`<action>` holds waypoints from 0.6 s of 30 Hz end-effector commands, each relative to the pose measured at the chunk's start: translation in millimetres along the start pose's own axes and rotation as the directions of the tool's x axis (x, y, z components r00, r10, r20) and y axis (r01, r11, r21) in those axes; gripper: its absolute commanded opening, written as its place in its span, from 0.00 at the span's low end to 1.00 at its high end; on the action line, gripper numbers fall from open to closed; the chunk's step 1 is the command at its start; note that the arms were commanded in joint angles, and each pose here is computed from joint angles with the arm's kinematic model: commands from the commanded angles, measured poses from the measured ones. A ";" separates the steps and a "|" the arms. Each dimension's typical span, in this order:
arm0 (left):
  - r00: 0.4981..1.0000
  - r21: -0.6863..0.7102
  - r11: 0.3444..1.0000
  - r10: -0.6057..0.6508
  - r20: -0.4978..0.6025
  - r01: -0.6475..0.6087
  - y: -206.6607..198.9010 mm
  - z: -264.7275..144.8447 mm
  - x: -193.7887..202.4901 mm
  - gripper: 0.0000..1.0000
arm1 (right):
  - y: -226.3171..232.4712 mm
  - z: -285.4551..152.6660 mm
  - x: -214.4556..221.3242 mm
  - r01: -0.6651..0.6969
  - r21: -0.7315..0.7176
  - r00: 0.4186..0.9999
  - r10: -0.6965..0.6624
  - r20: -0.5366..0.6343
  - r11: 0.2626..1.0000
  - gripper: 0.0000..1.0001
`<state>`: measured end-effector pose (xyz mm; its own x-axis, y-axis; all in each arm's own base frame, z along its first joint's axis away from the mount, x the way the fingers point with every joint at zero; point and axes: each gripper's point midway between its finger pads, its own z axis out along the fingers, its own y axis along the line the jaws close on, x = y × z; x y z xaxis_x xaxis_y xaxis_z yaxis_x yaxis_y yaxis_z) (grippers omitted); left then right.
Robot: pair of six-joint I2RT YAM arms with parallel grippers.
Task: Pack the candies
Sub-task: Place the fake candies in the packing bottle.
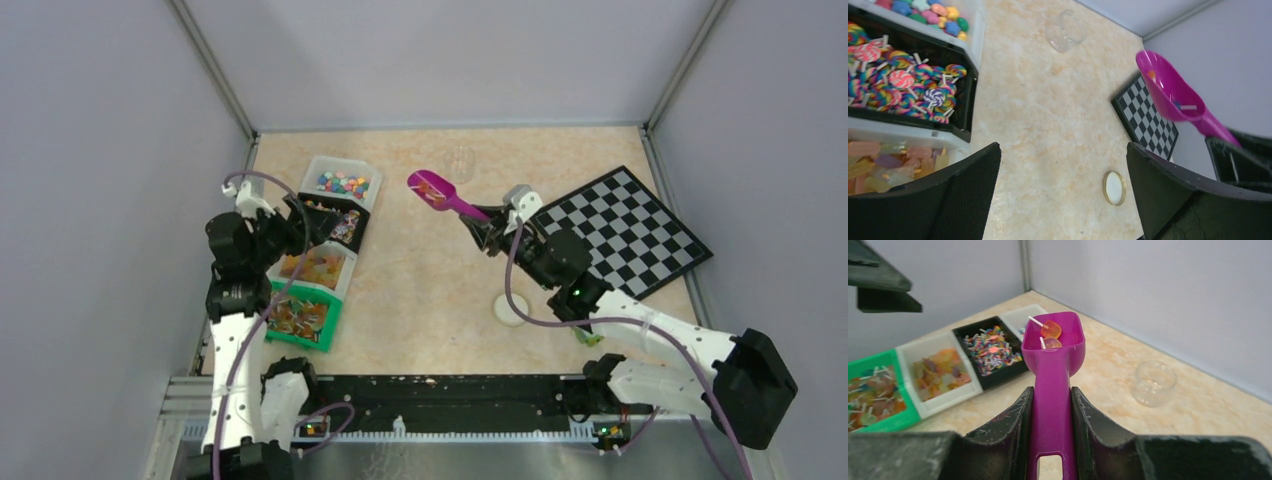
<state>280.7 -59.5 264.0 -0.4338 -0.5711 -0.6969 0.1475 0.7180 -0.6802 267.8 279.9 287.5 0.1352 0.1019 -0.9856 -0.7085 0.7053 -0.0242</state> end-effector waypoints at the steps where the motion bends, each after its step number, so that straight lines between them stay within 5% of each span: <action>1: 0.982 0.125 0.975 0.188 -0.007 -0.186 -19.7 10.9 3.1 0.99 | -35.1 8.4 -27.2 0.056 0.075 0.998 -0.057 0.013 0.996 0.00; 9: 0.948 0.130 0.951 0.296 -0.117 -0.281 8.2 13.1 49.1 0.99 | -88.5 26.4 -18.6 0.086 0.160 0.996 -0.083 -0.024 0.983 0.00; 18: 0.935 0.115 0.933 0.350 -0.058 -0.342 -4.7 -2.2 48.7 0.99 | -137.3 48.9 4.7 0.087 0.214 0.992 -0.065 -0.106 0.973 0.00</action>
<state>259.3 -91.7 220.5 -0.4743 -0.2971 -0.8287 0.3634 0.7913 -0.4917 381.9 215.6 257.0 0.0351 -0.0582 -0.9977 -0.5226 0.8499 -0.0680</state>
